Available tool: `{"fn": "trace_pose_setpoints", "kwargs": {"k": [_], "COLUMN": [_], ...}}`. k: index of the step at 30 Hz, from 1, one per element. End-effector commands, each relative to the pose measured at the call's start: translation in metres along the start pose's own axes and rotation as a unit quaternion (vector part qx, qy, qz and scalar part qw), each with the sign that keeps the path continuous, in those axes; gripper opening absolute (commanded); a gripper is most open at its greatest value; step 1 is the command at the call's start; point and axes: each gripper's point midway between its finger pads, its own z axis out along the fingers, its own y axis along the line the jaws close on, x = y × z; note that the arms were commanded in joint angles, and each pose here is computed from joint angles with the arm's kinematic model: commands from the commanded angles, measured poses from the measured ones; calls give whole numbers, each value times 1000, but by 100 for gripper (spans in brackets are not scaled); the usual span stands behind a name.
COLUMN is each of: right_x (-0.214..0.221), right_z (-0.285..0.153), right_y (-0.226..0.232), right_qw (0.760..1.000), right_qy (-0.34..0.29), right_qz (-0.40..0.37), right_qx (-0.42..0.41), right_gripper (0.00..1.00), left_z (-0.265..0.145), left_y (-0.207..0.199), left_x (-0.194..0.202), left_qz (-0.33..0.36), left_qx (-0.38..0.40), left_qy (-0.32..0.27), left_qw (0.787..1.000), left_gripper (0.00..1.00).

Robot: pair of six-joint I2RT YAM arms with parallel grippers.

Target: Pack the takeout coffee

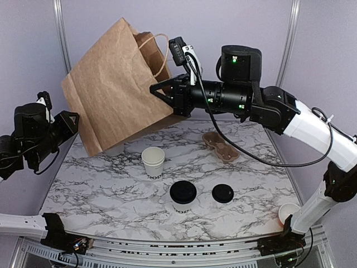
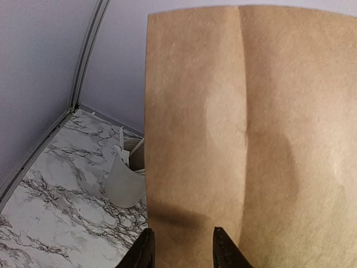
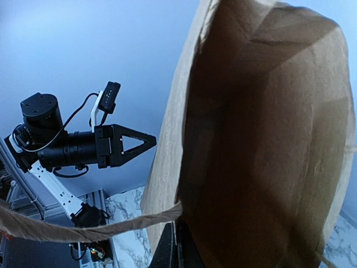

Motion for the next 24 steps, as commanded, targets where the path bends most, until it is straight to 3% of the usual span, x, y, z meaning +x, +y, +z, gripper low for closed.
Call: {"fn": "trace_pose_setpoints", "kwargs": {"k": [1, 13, 24], "right_x": [16, 81, 105], "right_z": [-4, -1, -1], "right_y": [22, 45, 75], "right_qw": [994, 975, 961], "right_qy": [26, 125, 172], "right_qz": [86, 169, 195], "right_qx": [-56, -75, -94], "right_gripper": [0, 0, 5], "left_z": [2, 15, 33], "left_y": [31, 65, 71], "left_x": [23, 95, 156], "left_qz": [10, 28, 39], "left_qx": [-52, -104, -114], "left_qy": [20, 95, 163], "left_qw": [998, 990, 979], "left_gripper": [36, 36, 35]}}
